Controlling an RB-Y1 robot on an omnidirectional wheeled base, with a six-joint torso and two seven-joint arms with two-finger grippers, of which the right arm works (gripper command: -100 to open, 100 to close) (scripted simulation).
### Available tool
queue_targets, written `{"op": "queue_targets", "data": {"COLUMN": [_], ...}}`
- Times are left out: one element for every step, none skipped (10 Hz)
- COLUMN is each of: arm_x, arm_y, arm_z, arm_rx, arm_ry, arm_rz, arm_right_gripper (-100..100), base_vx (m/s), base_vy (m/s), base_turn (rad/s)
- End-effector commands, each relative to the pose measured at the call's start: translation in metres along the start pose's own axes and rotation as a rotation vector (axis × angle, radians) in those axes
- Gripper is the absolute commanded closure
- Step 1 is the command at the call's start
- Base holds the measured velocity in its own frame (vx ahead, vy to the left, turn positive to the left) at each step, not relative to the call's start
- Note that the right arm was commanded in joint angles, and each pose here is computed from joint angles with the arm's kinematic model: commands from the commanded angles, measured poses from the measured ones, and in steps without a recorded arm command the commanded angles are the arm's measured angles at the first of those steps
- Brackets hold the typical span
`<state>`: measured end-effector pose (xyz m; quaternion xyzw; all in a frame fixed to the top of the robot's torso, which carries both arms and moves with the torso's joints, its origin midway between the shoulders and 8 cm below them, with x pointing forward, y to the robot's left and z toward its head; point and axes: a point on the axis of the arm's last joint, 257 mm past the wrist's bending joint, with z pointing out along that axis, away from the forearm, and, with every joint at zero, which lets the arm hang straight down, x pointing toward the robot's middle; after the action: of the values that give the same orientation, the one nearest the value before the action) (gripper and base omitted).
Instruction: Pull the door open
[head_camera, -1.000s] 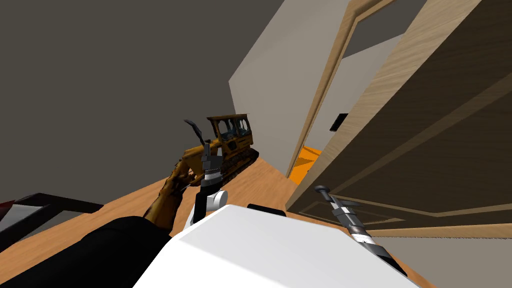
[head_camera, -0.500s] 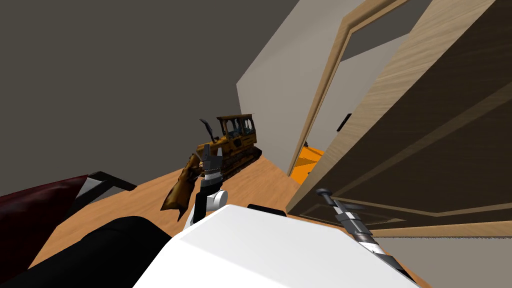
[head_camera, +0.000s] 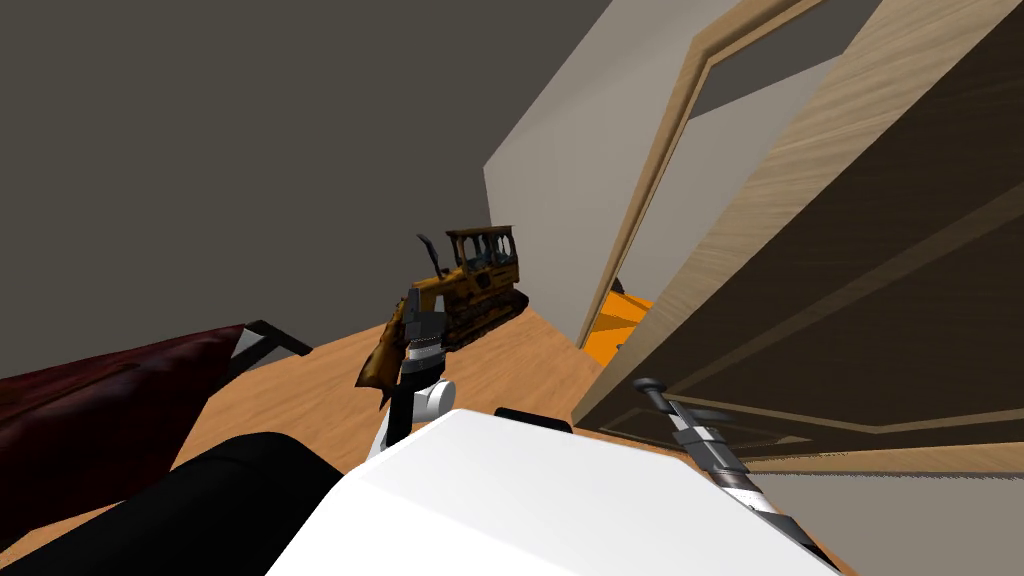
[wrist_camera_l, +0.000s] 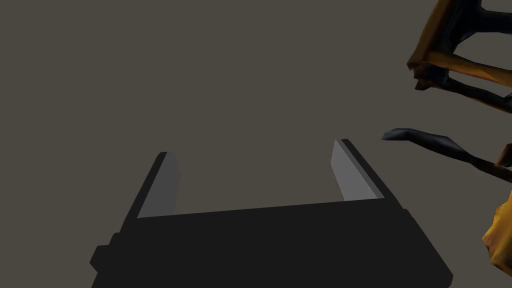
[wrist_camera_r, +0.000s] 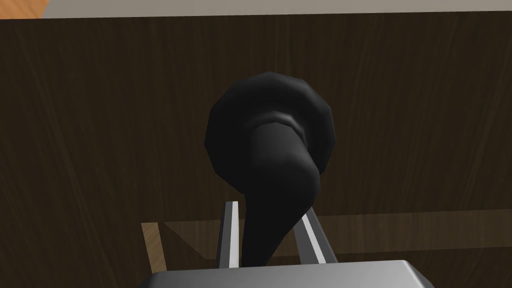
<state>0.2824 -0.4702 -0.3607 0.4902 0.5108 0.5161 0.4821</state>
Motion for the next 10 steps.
{"op": "queue_targets", "data": {"arm_x": [-0.0006,-0.0011,-0.0017,-0.0023,-0.0028,-0.0032,-0.0037,0.0012,0.0021,0.0019], "arm_y": [-0.0007,-0.0003,0.0001,0.0006,0.0009,0.0013,0.0017,-0.0011,-0.002,-0.0018], "arm_z": [-0.0037,-0.0048,-0.006,-0.0071,-0.0081,-0.009,-0.0101,-0.0097,-0.0101,-0.01], "arm_rx": [0.002,0.001,0.0,0.0,-0.001,-0.001,-0.002,0.003,0.004,0.004], "arm_ry": [0.005,0.008,0.011,0.014,0.016,0.019,0.021,0.024,0.029,0.03], "arm_rz": [-0.002,-0.003,-0.004,-0.005,-0.006,-0.007,-0.008,0.0,0.001,0.001], "arm_right_gripper": [100,100,100,100,100,100,100,100,100,100], "base_vx": [-0.196,-0.191,-0.192,-0.219,-0.218,-0.187,-0.182,-0.08,-0.132,-0.177], "base_vy": [-0.038,-0.072,-0.09,-0.067,-0.063,-0.062,-0.069,-0.029,-0.02,-0.057], "base_turn": [0.132,0.148,0.147,0.158,0.165,0.116,0.121,0.037,0.137,0.128]}}
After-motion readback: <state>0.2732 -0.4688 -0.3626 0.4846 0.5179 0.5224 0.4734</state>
